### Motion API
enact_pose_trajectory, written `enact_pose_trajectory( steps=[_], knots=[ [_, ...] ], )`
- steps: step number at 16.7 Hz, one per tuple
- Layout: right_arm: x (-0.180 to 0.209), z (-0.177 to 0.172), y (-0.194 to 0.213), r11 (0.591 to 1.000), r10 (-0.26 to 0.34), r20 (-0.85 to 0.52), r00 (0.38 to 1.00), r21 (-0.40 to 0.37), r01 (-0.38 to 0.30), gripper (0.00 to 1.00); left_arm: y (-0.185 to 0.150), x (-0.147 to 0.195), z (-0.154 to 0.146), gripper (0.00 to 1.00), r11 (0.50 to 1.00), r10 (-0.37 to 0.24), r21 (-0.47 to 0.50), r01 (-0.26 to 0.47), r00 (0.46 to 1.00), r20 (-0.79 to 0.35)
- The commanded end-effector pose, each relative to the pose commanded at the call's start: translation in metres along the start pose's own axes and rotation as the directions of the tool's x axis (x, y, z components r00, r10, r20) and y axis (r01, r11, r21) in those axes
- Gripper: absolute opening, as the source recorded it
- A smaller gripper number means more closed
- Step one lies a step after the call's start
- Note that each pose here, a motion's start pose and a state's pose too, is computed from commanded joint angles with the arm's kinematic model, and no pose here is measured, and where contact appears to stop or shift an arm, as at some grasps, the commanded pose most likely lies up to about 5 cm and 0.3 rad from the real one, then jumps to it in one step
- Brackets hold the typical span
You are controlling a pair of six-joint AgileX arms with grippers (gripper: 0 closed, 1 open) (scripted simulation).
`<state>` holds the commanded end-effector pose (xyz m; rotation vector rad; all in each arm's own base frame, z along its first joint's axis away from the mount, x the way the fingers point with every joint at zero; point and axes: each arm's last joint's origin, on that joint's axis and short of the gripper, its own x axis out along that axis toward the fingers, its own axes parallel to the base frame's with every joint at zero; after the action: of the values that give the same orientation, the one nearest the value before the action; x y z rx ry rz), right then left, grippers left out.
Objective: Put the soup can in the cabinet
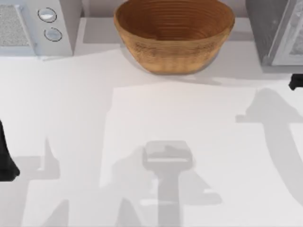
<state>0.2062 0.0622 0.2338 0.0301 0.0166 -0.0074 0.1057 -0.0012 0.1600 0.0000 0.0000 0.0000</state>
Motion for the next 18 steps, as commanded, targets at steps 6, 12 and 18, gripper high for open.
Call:
enact_pose_trajectory(
  steps=[6,12,18],
  knots=[
    [-0.063,-0.022,-0.045,1.000,0.002,0.008,1.000,-0.010,-0.002,0.00,0.000,0.000,0.000,1.00,1.000,0.000,0.000,0.000,1.000,0.000],
    [-0.094,-0.061,-0.063,1.000,0.006,0.013,1.000,-0.025,-0.006,0.00,0.000,0.000,0.000,1.00,1.000,0.000,0.000,0.000,1.000,0.000],
    [-0.099,-0.073,-0.066,1.000,0.008,0.016,1.000,-0.030,-0.007,0.00,0.000,0.000,0.000,1.00,1.000,0.000,0.000,0.000,1.000,0.000]
  ],
)
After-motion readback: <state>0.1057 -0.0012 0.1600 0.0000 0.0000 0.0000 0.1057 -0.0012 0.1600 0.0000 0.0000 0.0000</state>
